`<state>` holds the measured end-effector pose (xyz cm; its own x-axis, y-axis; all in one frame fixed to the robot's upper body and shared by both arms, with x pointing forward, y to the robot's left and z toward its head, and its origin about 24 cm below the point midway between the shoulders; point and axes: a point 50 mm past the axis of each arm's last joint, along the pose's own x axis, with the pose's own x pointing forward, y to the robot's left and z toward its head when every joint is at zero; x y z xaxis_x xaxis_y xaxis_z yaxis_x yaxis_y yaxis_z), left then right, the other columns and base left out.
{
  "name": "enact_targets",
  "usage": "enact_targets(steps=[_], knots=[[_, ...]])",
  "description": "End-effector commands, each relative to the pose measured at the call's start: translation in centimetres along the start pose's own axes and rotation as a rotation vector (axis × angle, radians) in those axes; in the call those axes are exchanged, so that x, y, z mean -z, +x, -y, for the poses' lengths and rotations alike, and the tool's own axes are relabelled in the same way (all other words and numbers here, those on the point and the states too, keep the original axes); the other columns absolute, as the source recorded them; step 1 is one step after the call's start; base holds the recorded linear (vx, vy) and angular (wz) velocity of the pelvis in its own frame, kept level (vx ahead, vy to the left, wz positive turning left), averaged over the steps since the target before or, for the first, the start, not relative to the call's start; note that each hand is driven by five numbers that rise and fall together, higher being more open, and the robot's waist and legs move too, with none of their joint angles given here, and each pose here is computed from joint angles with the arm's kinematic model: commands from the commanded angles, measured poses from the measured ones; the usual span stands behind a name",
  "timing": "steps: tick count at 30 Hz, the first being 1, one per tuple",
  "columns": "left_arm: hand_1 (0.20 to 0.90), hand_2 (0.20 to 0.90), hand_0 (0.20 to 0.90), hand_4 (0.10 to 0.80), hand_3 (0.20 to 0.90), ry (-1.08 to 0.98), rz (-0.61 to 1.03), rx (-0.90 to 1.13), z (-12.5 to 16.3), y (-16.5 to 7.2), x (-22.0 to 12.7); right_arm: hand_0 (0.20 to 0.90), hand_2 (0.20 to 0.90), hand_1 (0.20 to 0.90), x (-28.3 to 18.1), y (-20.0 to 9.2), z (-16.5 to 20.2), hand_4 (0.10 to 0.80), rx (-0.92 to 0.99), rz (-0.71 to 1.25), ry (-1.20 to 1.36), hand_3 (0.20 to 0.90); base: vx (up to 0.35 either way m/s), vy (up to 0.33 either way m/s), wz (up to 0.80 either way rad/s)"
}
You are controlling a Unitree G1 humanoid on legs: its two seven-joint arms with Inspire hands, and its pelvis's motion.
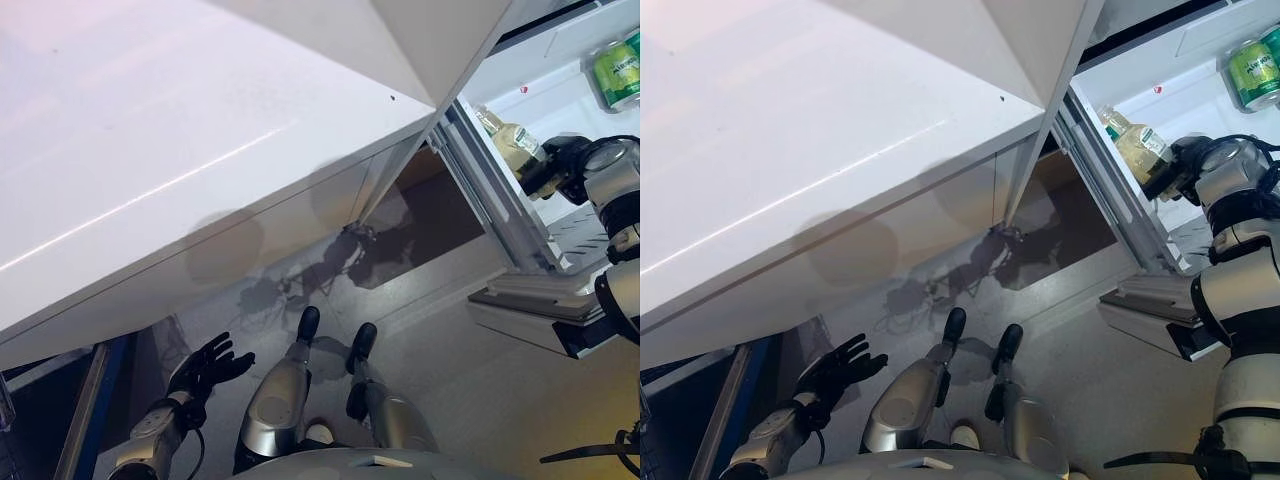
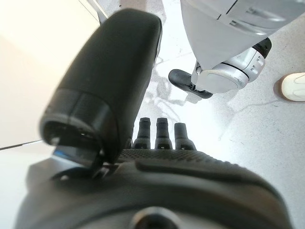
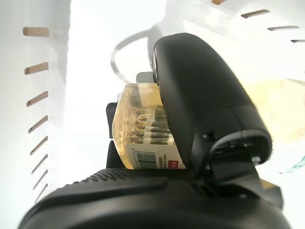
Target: Put drinks into fridge and close the fridge
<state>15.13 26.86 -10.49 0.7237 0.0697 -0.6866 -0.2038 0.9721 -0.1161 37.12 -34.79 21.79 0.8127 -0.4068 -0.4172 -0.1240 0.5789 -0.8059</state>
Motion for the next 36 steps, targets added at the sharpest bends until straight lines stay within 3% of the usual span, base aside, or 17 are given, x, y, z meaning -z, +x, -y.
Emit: enact_targets(steps=[1,2,3,5,16,26,31,36], knots=[[0.9,0.9,0.9,0.8,0.9,0.069,-0.017,-0.008,-1.9,-1.3,0.1,0.467,0.467,0.467,-0.6,-1.8,4.0,0.295,0.107,-0.005,-0.015,0.395,0.0,0.0,0.0],[0.9,0.9,0.9,0.8,0.9,0.069,-0.017,-0.008,-1.9,-1.3,0.1,0.559,0.559,0.559,-0.5,-1.8,4.0,0.402,0.109,-0.005,-0.014,0.502,0.0,0.0,0.0],[0.9,0.9,0.9,0.8,0.9,0.069,-0.017,-0.007,-1.9,-1.3,0.2,0.773,0.773,0.773,-0.5,-1.7,3.9,0.652,0.107,-0.002,-0.009,0.752,0.0,0.0,0.0],[0.9,0.9,0.9,0.8,0.9,0.068,-0.02,-0.004,-1.9,-1.4,0.3,0.9,0.9,0.9,-0.6,-1.6,3.8,0.8,0.108,-0.002,-0.013,0.9,0.0,0.0,0.0],[0.9,0.9,0.9,0.8,0.9,0.045,-0.046,-0.047,-2.4,-0.7,-1.7,0.9,0.9,0.9,-1.7,-1.7,3.4,0.8,0.064,0.033,-0.019,0.9,0.019,0.009,-0.01],[0.9,0.9,0.9,0.8,0.9,0.024,-0.087,-0.066,-2.3,0.2,-1.7,0.9,0.9,0.9,-2.7,-1.8,3.5,0.8,0.148,0.143,0.082,0.9,-0.003,0.044,-0.08],[0.9,0.9,0.9,0.8,0.9,0.055,-0.13,-0.064,-2.5,0.2,-0.9,0.9,0.9,0.9,-3.9,-2.5,4.2,0.8,0.224,0.266,0.142,0.9,0.027,0.005,-0.01],[0.9,0.9,0.9,0.8,0.9,0.066,-0.164,-0.081,-2.6,0.0,0.2,0.9,0.9,0.9,-6.7,-4.9,5.0,0.8,0.346,0.505,0.256,0.9,0.052,0.001,-0.1]])
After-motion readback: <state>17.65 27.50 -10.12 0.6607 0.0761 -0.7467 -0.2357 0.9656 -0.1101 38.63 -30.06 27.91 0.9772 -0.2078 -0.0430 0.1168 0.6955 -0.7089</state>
